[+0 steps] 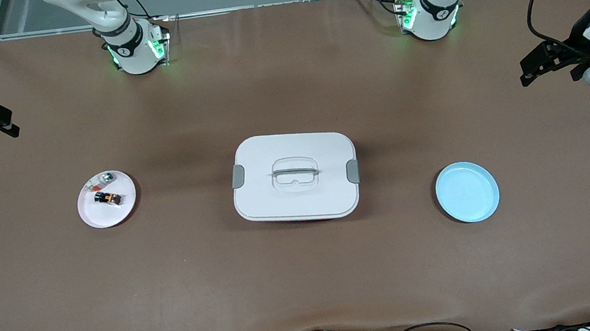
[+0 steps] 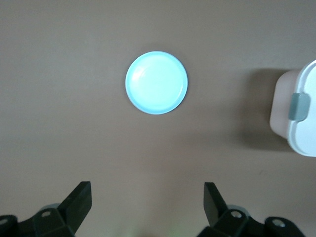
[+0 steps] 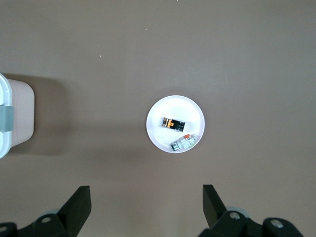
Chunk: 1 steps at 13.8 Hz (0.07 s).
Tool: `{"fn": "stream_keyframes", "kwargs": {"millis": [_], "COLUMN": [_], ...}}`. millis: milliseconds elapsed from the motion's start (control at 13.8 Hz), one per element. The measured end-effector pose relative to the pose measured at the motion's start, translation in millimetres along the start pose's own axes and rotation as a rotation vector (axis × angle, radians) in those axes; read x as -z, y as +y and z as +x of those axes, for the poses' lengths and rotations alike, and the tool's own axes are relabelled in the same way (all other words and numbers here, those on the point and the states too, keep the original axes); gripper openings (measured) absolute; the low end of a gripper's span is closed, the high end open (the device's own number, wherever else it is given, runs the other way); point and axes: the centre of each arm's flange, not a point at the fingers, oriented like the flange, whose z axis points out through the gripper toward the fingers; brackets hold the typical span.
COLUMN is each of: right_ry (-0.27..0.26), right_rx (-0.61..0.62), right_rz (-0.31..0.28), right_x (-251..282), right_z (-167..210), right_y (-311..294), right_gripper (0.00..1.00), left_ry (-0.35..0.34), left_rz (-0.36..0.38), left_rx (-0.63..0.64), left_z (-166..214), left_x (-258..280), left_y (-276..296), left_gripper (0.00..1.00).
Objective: Transfer orange switch to right arm and place
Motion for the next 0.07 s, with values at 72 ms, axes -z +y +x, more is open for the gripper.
{"fn": "stream_keyframes", "kwargs": {"millis": [72], "right_ry": [-0.001], "right_rx": [-0.004], "right_rz": [0.002], "right_x": [-0.1], "right_z": [-0.3], "right_y": [1.9], "right_gripper": [1.00], "left_ry": [-0.003], "left_rz": [0.006], "left_rx": [0.000], "left_z": [-0.6], "left_x": [0.7], "left_y": [-0.4], "left_gripper": [1.00]}}
